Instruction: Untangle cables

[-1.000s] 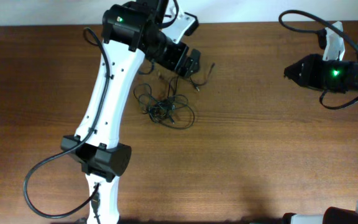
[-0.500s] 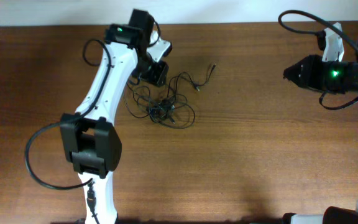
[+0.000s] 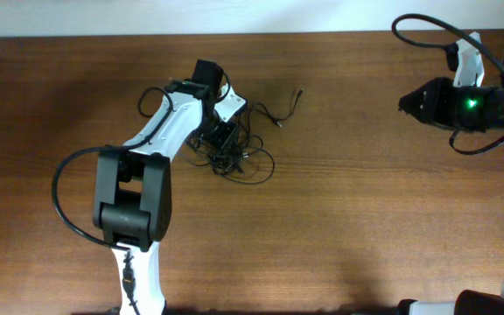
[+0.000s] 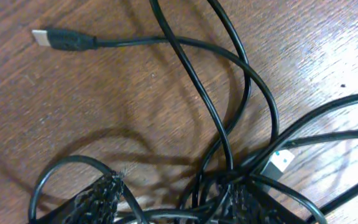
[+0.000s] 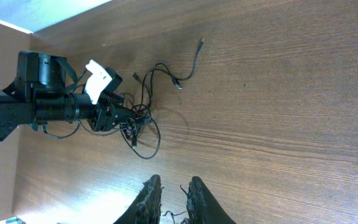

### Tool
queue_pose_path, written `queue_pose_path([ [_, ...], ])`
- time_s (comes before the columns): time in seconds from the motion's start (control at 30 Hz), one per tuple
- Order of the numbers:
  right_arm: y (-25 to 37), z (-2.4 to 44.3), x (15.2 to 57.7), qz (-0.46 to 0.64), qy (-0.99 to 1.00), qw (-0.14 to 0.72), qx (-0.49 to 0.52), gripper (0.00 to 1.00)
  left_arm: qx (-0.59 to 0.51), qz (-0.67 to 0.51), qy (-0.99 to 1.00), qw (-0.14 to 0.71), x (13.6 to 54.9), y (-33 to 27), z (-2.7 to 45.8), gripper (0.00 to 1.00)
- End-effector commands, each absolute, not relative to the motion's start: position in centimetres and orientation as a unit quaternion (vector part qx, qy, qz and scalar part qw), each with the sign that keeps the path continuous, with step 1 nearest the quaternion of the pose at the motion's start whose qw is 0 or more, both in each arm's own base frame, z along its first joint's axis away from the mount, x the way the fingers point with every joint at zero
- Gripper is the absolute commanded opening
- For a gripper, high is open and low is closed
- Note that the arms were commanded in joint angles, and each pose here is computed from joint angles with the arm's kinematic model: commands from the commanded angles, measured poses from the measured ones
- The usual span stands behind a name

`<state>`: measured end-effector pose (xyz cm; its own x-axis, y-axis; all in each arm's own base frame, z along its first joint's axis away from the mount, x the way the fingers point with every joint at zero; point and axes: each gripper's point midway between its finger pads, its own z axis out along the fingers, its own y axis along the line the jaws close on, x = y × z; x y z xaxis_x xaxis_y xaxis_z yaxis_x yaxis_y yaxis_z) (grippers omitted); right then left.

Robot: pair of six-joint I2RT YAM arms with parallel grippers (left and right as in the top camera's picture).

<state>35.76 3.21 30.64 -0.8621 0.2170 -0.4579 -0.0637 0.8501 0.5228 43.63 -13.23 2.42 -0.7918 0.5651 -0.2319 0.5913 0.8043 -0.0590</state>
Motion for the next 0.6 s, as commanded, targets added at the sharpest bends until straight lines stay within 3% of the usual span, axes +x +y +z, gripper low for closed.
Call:
queue_pose_path([
  [0.0, 2.9, 30.3, 35.8, 0.266, 0.928, 0.257, 0.045, 0.17, 0.321, -0.073, 0.939, 0.099, 42.7, -13.6, 1.5, 0.57],
  [0.13, 2.9, 30.1, 35.8, 0.267, 0.928, 0.254, 0.046, 0.17, 0.324, -0.074, 0.939, 0.092, 41.5, -13.7, -0.7, 0.53],
  [0.2, 2.9, 29.8, 35.8, 0.267, 0.929, 0.25, 0.047, 0.17, 0.328, -0.074, 0.938, 0.087, 41.1, -14.0, -1.0, 0.45],
  [0.23, 2.9, 29.7, 35.8, 0.267, 0.93, 0.249, 0.048, 0.17, 0.33, -0.075, 0.937, 0.089, 41.1, -14.2, -1.0, 0.35],
  [0.3, 2.9, 29.7, 35.7, 0.267, 0.93, 0.249, 0.048, 0.17, 0.298, -0.089, 0.946, 0.097, 41.6, -14.8, -0.2, 0.0],
  [0.4, 2.9, 29.7, 35.7, 0.267, 0.93, 0.249, 0.048, 0.17, 0.277, -0.125, 0.942, 0.141, 44.0, -16.6, 5.1, 0.0],
  [0.5, 2.9, 29.7, 35.7, 0.267, 0.93, 0.248, 0.048, 0.17, 0.266, -0.129, 0.933, 0.206, 46.8, -17.5, 14.3, 0.0],
  [0.57, 2.9, 29.7, 35.7, 0.267, 0.93, 0.249, 0.048, 0.17, 0.268, -0.128, 0.935, 0.195, 46.2, -17.3, 15.4, 0.0],
])
